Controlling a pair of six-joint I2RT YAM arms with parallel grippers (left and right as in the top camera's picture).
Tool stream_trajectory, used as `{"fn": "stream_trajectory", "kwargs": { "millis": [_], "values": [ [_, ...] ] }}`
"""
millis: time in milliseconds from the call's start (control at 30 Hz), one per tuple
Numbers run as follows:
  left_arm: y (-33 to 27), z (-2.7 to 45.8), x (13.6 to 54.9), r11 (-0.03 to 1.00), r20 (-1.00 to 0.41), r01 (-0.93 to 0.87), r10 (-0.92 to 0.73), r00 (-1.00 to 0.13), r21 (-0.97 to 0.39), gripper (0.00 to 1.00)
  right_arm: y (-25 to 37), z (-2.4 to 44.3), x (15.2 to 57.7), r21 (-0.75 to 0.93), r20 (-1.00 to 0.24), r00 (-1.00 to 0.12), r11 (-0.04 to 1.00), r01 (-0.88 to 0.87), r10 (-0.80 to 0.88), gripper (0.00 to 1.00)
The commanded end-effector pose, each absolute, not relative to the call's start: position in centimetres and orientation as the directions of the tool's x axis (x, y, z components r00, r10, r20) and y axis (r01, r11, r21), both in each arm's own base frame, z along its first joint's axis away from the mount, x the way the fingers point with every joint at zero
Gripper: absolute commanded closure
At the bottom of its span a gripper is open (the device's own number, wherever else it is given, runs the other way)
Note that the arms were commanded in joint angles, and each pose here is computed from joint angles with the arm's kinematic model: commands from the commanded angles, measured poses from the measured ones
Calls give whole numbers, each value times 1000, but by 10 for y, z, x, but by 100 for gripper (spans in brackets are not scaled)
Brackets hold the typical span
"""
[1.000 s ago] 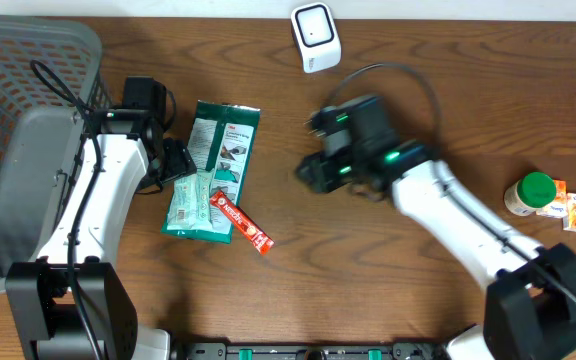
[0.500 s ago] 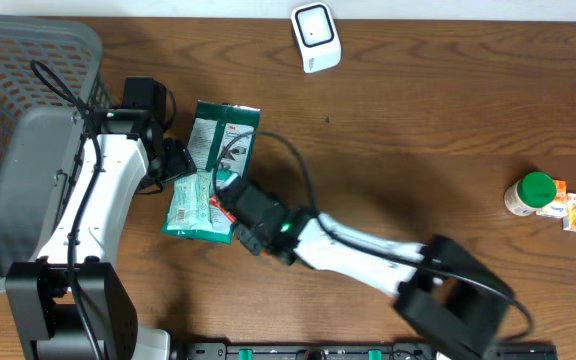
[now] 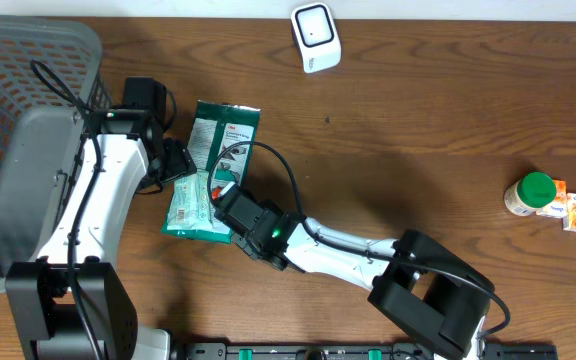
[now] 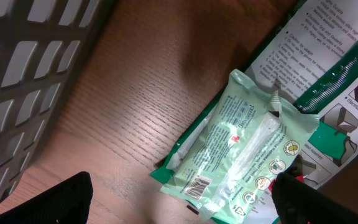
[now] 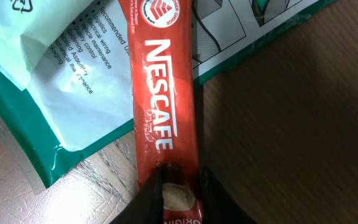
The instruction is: Scan the item barcode
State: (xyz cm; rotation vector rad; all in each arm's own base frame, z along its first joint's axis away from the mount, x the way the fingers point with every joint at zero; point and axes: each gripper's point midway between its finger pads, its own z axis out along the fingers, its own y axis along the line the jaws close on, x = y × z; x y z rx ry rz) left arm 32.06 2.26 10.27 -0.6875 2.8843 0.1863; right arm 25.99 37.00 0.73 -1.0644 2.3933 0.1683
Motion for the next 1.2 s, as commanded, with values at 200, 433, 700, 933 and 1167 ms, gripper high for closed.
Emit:
{"fn": "stream_trajectory", "kwargs": {
  "millis": [200,433,700,933,1167],
  "values": [
    [25,112,323,884,-224,-462,-436,-872,75,7,370,11,267,-82,-512,-569,696,-713,-643,73],
    [25,112,323,884,-223,-462,-436,-872,76,7,370,9,265,193,-459,-686,690,-698,-565,80],
    [25,112,323,884,-224,-462,-436,-872,75,7,362,15,269,394,-407,-754,645,-655,-516,99],
    [25,112,323,884,-224,-462,-436,-872,75,7,327,52,306,252,-500,-703,691,-677,-507,99],
    [25,112,323,884,-224,-462,-436,-872,75,7,326,92,308,171,-587,-605,648,-742,-538,54]
  ]
}}
